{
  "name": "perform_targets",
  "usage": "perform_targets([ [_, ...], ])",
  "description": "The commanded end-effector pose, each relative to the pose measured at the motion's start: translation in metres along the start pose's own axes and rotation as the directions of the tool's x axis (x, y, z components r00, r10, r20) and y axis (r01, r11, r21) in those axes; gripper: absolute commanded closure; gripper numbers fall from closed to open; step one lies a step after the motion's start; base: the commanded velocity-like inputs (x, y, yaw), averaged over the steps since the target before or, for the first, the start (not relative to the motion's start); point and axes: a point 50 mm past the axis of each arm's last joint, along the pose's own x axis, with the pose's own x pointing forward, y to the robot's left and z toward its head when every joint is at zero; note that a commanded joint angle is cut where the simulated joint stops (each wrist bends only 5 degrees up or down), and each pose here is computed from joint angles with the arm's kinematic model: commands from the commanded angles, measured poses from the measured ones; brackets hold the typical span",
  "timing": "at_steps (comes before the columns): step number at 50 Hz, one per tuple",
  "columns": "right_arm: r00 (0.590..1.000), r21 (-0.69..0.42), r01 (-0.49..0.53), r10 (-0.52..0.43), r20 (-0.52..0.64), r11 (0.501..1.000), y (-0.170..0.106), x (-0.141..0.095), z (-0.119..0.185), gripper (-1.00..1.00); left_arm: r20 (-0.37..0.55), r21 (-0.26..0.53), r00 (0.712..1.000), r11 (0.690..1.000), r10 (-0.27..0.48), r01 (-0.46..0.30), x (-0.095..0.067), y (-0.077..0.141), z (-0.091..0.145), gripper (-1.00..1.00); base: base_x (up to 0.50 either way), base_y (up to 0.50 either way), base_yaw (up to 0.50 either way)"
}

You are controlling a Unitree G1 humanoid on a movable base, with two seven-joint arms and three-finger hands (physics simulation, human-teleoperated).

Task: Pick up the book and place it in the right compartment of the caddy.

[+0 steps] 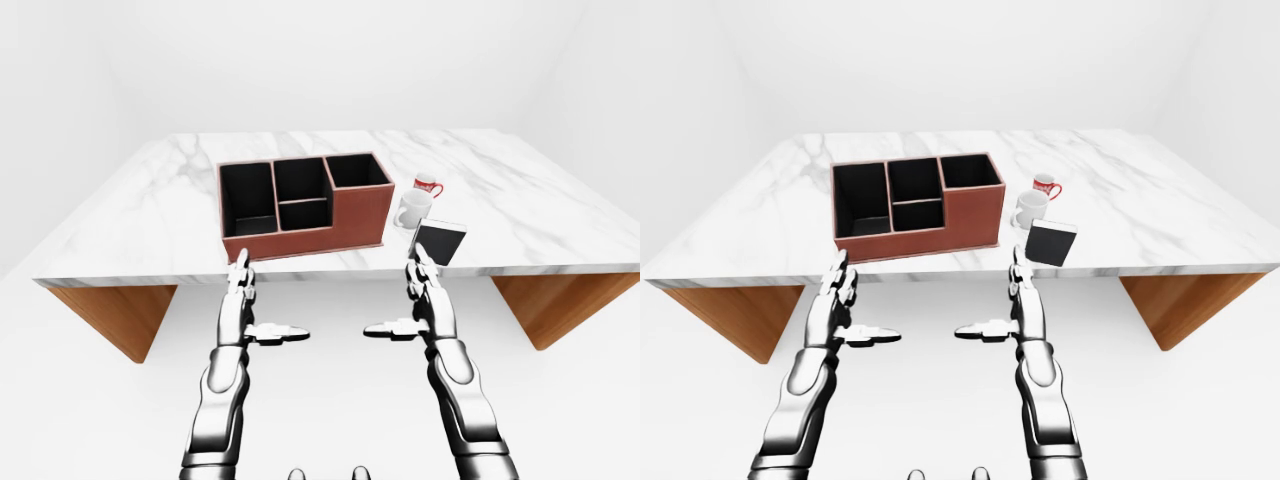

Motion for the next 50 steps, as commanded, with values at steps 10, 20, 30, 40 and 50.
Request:
perform_targets([
  [10,1.0,0.007,0.004,-0.004,0.011,1.0,-0.01,-0.001,0.009,-1.0,-0.003,0.008,1.0,1.0,0.005,-0.005,-0.001,0.007,0.002,-1.0,0.0,0.0,0.0],
  [20,0.93,-0.03,0.094,-0.077,0.36,0.995,-0.034,-0.021,0.096,-1.0,0.197,-0.011,0.975,0.995,0.097,-0.097,-0.006,0.037,0.059,-1.0,0.0,0.0,0.0],
  [30,0.826,-0.009,0.186,-0.152,0.542,0.982,-0.061,-0.045,0.14,-1.0,0.401,-0.07,0.876,0.963,0.267,-0.261,-0.025,0.077,0.108,-1.0,0.0,0.0,0.0],
  [40,0.773,0.015,0.237,-0.198,0.603,0.971,-0.075,-0.058,0.155,-1.0,0.448,-0.13,0.813,0.927,0.372,-0.352,-0.036,0.093,0.122,-1.0,0.0,0.0,0.0],
  [50,0.768,0.008,0.231,-0.188,0.612,0.973,-0.074,-0.06,0.157,-1.0,0.453,-0.143,0.801,0.919,0.39,-0.367,-0.039,0.096,0.124,-1.0,0.0,0.0,0.0],
])
